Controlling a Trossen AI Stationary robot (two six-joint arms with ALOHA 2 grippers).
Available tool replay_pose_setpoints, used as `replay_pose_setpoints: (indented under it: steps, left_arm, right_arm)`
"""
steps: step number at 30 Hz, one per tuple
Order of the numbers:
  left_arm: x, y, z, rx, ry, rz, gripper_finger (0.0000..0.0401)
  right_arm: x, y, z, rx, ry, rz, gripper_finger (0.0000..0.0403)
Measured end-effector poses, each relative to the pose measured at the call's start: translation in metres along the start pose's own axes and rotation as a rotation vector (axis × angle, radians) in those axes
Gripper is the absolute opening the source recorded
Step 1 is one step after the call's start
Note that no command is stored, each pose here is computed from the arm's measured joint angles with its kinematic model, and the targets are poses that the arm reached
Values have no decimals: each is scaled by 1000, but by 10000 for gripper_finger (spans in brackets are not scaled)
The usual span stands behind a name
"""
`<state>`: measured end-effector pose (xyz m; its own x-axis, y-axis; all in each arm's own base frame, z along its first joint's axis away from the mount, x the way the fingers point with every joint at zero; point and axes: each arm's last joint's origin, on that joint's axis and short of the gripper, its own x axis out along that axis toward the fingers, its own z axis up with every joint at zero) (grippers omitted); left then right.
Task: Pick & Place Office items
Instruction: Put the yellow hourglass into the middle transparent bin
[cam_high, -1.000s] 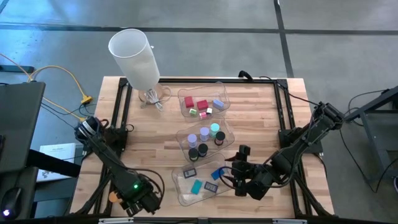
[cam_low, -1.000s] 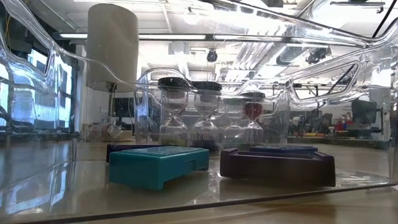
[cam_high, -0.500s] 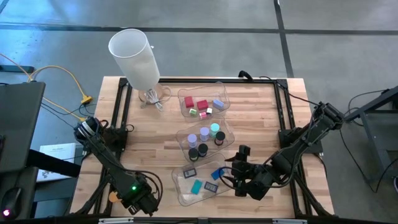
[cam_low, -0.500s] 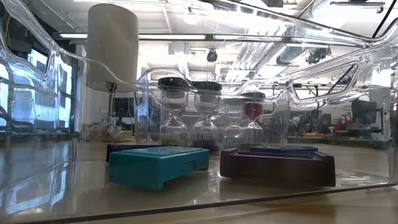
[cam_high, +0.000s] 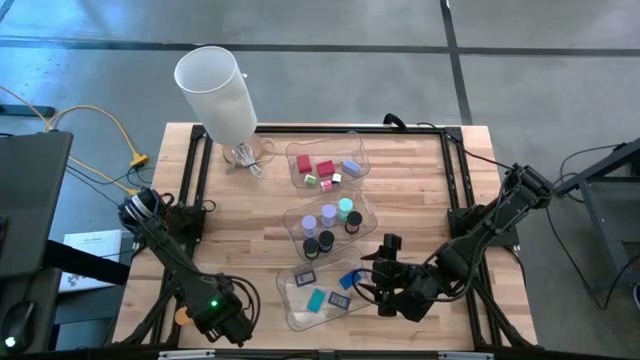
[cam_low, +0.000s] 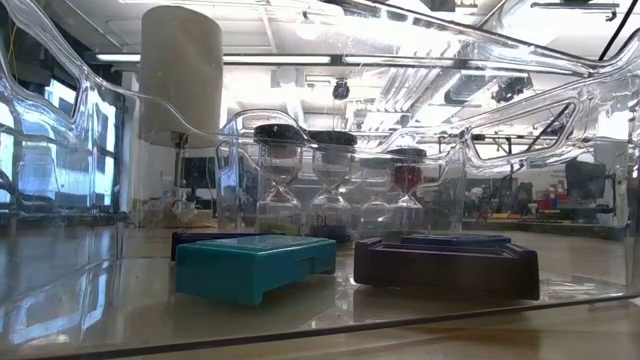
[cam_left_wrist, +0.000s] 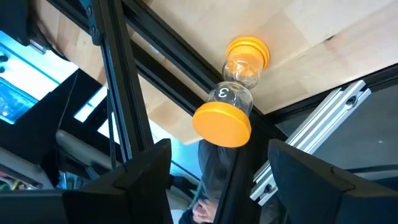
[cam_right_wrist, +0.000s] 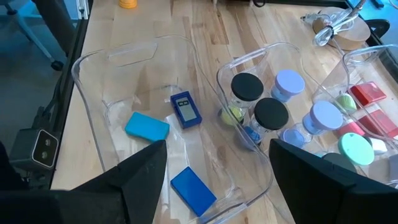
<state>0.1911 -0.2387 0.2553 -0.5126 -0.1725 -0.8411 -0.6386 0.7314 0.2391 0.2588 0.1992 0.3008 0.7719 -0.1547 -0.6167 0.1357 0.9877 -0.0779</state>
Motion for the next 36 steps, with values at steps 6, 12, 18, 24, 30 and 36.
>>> replay_pose_setpoints:
  steps: [6, 12, 18, 24, 30, 36]
  left_arm:
    - [4, -2, -2, 60, 2, 14, 269]
    - [19, -15, 2, 173, 58, 64, 270]
    - [36, -29, 11, 288, 82, 118, 270]
    - [44, -34, 14, 340, 91, 147, 270]
    - [47, -34, 10, 379, 84, 161, 270]
    - [52, -33, 2, 405, 78, 178, 270]
  right_arm:
    - [0, 0, 0, 0, 0, 0, 274]
    - [0, 0, 0, 0, 0, 0, 274]
    - [0, 0, 0, 0, 0, 0, 274]
    - [0, 0, 0, 1, -1, 0, 274]
    - [0, 0, 1, 4, -4, 2, 274]
    - [0, 0, 1, -2, -6, 2, 274]
